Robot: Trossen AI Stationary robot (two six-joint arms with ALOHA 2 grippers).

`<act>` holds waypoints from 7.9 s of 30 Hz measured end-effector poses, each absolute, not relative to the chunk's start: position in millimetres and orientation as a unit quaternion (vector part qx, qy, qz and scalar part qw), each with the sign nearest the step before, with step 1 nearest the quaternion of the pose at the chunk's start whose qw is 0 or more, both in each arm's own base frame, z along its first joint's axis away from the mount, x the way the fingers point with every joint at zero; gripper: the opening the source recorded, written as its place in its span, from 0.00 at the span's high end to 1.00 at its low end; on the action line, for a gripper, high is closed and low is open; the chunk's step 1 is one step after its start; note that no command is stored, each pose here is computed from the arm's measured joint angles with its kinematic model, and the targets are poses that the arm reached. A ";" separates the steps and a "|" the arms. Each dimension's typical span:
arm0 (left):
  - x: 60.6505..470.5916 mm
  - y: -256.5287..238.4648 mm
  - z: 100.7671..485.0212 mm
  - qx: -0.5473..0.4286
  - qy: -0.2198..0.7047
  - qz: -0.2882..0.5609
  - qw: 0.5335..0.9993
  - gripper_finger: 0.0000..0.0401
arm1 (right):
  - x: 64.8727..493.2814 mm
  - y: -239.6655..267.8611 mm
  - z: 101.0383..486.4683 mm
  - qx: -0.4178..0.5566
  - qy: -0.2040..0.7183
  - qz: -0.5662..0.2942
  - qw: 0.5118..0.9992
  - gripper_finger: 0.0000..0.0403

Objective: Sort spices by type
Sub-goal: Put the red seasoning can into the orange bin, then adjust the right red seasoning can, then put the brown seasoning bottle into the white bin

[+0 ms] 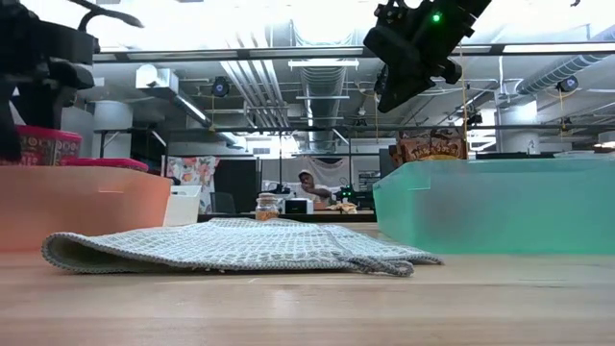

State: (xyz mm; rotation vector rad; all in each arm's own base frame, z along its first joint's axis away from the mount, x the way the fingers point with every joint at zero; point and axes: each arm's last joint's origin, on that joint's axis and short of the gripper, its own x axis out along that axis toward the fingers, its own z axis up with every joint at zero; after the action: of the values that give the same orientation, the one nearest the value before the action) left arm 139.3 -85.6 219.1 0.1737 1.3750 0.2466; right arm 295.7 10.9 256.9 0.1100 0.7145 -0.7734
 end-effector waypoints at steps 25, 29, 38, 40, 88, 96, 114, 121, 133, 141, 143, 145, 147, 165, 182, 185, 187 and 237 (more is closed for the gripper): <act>137.7 -82.7 195.6 0.080 0.606 0.125 0.782 0.51 | 295.6 10.9 256.5 0.052 0.341 -0.369 0.863 0.98; 136.8 -82.1 193.6 0.079 0.607 0.128 0.780 0.51 | 295.6 10.9 256.5 0.052 0.341 -0.369 0.863 0.98; 134.4 -80.8 187.0 0.075 0.612 0.132 0.776 0.48 | 294.8 10.9 254.3 0.051 0.344 -0.369 0.862 0.98; 134.5 -80.9 187.2 0.075 0.612 0.132 0.776 0.45 | 294.6 10.9 253.9 0.050 0.345 -0.369 0.861 0.98; 159.2 -105.0 202.8 0.053 0.684 0.089 0.722 0.94 | 296.1 11.1 253.9 0.057 0.338 -0.367 0.865 0.98; 159.6 -104.9 189.1 0.078 0.702 0.103 0.700 0.99 | 296.6 11.2 252.6 0.056 0.339 -0.367 0.864 0.98; 188.3 -123.2 229.0 0.051 0.621 0.035 0.782 1.00 | 302.2 11.9 242.2 0.053 0.352 -0.369 0.858 0.98; 193.1 -114.5 213.8 0.081 0.613 0.071 0.783 1.00 | 302.2 15.5 241.9 0.057 0.357 -0.358 0.861 0.98; 199.1 -107.1 206.8 0.106 0.617 0.095 0.774 1.00 | 302.1 17.1 241.9 0.059 0.356 -0.355 0.862 0.98; 199.3 -106.3 207.0 0.114 0.612 0.103 0.776 1.00 | 302.1 17.1 242.2 0.059 0.356 -0.355 0.862 0.98; 199.2 -106.3 207.6 0.113 0.610 0.102 0.777 1.00 | 302.1 17.1 242.2 0.059 0.356 -0.355 0.862 0.98; 198.6 -106.0 210.6 0.110 0.608 0.101 0.780 1.00 | 302.1 17.1 242.2 0.059 0.356 -0.355 0.862 0.98; 199.4 -106.5 217.3 0.103 0.598 0.098 0.789 1.00 | 302.1 17.1 242.2 0.059 0.356 -0.355 0.862 0.98; 212.7 -112.9 212.3 0.095 0.560 0.070 0.820 1.00 | 304.4 17.2 245.8 0.066 0.344 -0.354 0.867 0.98; 217.7 -101.6 211.7 0.122 0.555 0.109 0.816 1.00 | 304.4 17.2 245.8 0.066 0.344 -0.353 0.867 0.98; 214.3 -103.0 228.6 0.120 0.529 0.107 0.833 1.00 | 305.9 17.4 249.8 0.064 0.342 -0.351 0.870 0.98; 209.5 -103.0 241.4 0.132 0.500 0.113 0.849 1.00 | 310.5 17.8 260.4 0.058 0.329 -0.343 0.878 0.98; 147.2 -61.7 322.6 0.100 0.273 0.204 0.935 1.00 | 435.6 -110.8 236.7 0.120 0.301 -0.278 0.904 0.62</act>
State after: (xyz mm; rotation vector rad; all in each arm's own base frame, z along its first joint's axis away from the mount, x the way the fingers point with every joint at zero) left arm 147.2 -61.7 322.6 0.2034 0.5572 0.4162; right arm 435.6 -110.8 236.7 0.2485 0.6221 -0.5747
